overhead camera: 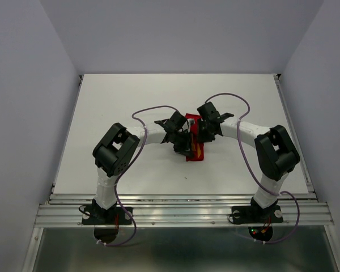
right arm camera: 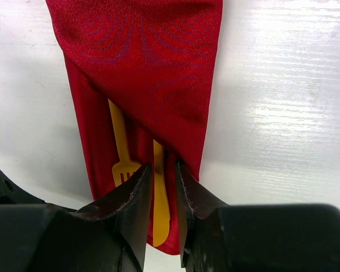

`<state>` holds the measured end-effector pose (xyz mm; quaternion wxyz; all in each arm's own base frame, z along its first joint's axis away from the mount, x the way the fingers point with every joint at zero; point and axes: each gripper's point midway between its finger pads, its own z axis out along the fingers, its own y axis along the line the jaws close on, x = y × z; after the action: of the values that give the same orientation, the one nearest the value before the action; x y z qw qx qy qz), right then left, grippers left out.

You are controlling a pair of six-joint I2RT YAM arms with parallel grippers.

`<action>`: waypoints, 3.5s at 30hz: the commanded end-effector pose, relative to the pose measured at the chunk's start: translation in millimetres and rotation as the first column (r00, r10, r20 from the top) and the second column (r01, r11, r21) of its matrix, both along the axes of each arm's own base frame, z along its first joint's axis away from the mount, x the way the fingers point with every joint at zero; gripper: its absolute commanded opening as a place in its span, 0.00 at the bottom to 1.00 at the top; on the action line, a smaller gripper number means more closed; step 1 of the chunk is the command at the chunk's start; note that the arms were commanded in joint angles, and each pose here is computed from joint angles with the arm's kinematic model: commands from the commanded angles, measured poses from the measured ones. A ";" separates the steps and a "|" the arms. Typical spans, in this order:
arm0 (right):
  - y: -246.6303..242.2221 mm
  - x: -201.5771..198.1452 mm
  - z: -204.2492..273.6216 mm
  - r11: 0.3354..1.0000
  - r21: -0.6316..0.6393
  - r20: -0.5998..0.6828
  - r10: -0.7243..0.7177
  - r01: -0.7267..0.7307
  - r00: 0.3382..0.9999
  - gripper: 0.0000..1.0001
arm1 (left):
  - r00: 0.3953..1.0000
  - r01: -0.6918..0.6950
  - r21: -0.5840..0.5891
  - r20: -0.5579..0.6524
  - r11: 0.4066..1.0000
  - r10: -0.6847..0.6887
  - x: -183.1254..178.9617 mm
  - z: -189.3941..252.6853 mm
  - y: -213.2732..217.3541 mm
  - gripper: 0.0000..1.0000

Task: Fold the napkin into a case and place the utensils inside
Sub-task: Insert the knife into the folded napkin.

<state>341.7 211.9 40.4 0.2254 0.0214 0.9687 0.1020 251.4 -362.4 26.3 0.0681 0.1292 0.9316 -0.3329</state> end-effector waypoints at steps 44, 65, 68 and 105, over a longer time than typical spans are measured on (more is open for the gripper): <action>11.3 38.5 12.2 0.994 -0.082 0.137 -0.064 0.076 0.988 0.12 | 1.000 0.025 0.023 -0.003 0.999 -0.025 -7.4 -3.2 6.3 0.00; 12.0 14.8 12.8 0.998 -0.027 0.094 -0.046 0.049 0.995 0.30 | 1.000 0.027 0.019 -0.009 0.999 -0.027 -7.5 -4.6 4.8 0.00; 16.7 11.8 9.3 0.999 -0.023 0.085 -0.034 0.036 0.996 0.28 | 1.000 0.026 0.018 -0.009 0.999 -0.026 -7.1 -4.1 4.4 0.00; 7.8 36.4 15.7 0.989 -0.122 0.165 -0.066 0.087 0.984 0.22 | 0.999 0.035 0.021 -0.011 0.999 -0.035 -9.5 -6.7 6.3 0.00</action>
<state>361.2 215.0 39.5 0.2738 0.0326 0.9606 0.0334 250.4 -362.4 26.6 0.0669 0.1342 0.9302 -0.3350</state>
